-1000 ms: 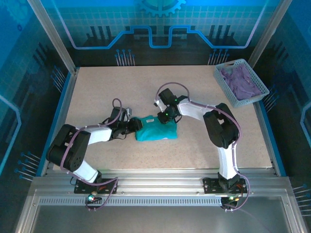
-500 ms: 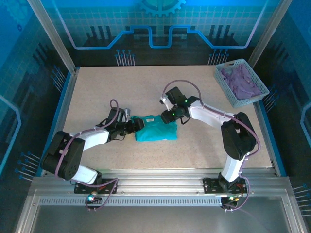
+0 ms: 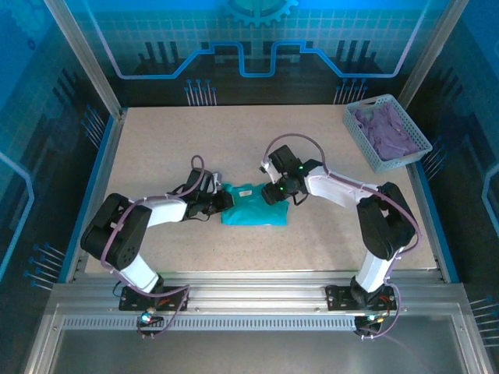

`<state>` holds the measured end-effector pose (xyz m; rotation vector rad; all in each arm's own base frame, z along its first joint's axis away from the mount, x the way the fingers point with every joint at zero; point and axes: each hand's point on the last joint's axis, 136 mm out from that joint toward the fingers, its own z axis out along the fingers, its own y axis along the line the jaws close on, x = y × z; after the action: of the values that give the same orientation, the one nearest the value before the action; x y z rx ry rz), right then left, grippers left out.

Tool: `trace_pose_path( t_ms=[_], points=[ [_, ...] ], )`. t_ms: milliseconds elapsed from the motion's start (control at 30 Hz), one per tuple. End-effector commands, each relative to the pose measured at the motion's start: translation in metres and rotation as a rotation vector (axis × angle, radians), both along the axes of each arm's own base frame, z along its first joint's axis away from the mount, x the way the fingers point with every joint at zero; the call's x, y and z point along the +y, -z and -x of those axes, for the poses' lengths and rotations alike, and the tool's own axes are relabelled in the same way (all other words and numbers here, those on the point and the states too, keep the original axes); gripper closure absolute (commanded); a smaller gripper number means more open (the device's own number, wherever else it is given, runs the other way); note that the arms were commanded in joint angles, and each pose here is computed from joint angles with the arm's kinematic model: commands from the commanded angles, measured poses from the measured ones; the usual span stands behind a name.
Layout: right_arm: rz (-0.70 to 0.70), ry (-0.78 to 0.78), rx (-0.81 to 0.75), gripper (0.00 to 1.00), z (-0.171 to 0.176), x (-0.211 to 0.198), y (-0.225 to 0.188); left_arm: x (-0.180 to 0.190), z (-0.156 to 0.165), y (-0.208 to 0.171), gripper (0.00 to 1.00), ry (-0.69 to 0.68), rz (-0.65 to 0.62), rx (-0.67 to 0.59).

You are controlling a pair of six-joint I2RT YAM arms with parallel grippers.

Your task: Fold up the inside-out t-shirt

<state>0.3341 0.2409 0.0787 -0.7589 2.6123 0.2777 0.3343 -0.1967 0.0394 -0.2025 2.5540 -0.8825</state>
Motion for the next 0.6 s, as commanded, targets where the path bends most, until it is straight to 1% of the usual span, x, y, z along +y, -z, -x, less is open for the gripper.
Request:
trace_pose_path(
  t_ms=[0,67,167,267,467,567],
  points=[
    [-0.027,0.028,-0.029,0.48,0.0,-0.006,-0.016,-0.002,-0.021,-0.026,1.0,0.055,-0.01,-0.084],
    [-0.035,0.036,-0.042,0.47,0.0,-0.01,-0.022,0.018,-0.029,-0.029,1.0,0.031,-0.062,-0.077],
    [-0.06,0.046,-0.064,0.47,0.002,-0.016,-0.034,0.062,-0.04,-0.036,1.0,-0.006,-0.226,-0.054],
    [-0.094,0.054,-0.081,0.46,0.005,-0.019,-0.043,0.108,-0.057,-0.052,1.0,-0.031,-0.459,-0.065],
    [-0.152,0.038,-0.107,0.45,0.01,-0.021,-0.06,0.219,-0.112,-0.086,1.0,-0.107,-0.956,-0.11],
    [-0.178,0.043,-0.11,0.44,0.011,-0.025,-0.064,0.278,-0.137,-0.094,1.0,-0.121,-1.196,-0.082]
  ],
)
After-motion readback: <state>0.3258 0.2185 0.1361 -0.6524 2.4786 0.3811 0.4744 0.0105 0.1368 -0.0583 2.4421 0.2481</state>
